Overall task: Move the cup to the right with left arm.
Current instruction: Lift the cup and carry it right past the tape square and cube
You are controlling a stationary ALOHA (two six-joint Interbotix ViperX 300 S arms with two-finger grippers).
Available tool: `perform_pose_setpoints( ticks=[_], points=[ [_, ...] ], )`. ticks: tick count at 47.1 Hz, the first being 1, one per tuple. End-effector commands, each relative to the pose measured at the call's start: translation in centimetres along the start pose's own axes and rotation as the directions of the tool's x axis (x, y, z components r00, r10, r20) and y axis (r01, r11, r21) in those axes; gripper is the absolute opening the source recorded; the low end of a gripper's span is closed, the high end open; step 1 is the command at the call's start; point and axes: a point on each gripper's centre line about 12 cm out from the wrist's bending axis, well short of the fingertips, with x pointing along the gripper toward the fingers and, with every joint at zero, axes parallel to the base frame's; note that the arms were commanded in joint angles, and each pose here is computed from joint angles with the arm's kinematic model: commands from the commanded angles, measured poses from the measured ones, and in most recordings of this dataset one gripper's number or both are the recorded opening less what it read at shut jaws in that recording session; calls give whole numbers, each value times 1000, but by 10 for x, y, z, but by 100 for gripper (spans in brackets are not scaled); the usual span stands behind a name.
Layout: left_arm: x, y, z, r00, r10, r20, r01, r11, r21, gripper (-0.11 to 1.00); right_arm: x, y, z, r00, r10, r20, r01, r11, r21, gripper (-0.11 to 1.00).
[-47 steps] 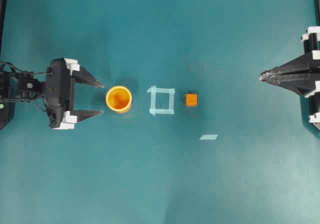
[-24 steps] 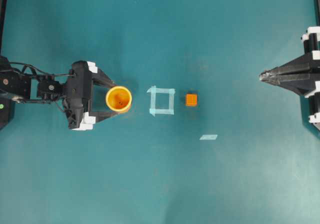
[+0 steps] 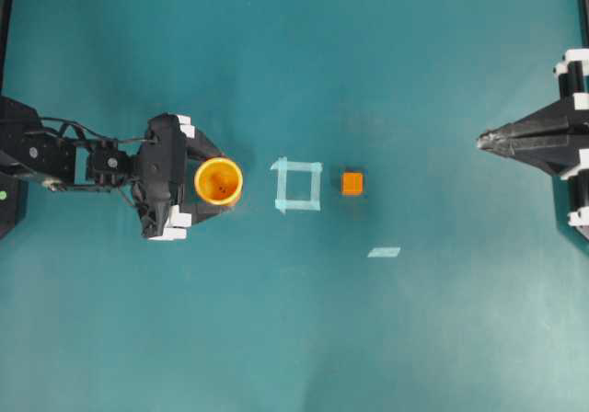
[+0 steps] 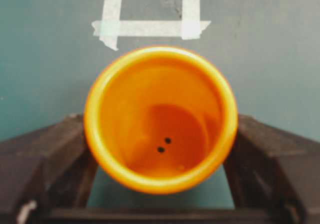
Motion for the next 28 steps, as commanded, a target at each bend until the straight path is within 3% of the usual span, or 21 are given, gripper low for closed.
perform_pose_setpoints(
  ticks=[1, 7, 17, 28],
  points=[
    [0, 1, 9, 999, 3, 35, -3, 1000, 5, 71, 2, 0, 14, 999, 0, 34, 0, 1000, 3, 0],
    [1, 1, 12, 999, 3, 43, -4, 1000, 5, 64, 2, 0, 13, 999, -2, 32, 2, 1000, 3, 0],
    [-1, 2, 19, 998, 5, 63, -5, 1000, 2, 64, 2, 0, 12, 1000, 0, 12, 0, 1000, 3, 0],
    [-7, 3, 42, 993, 9, 119, -9, 1000, 1, 64, 2, 0, 14, 1000, 0, 18, 0, 1000, 3, 0]
  ],
)
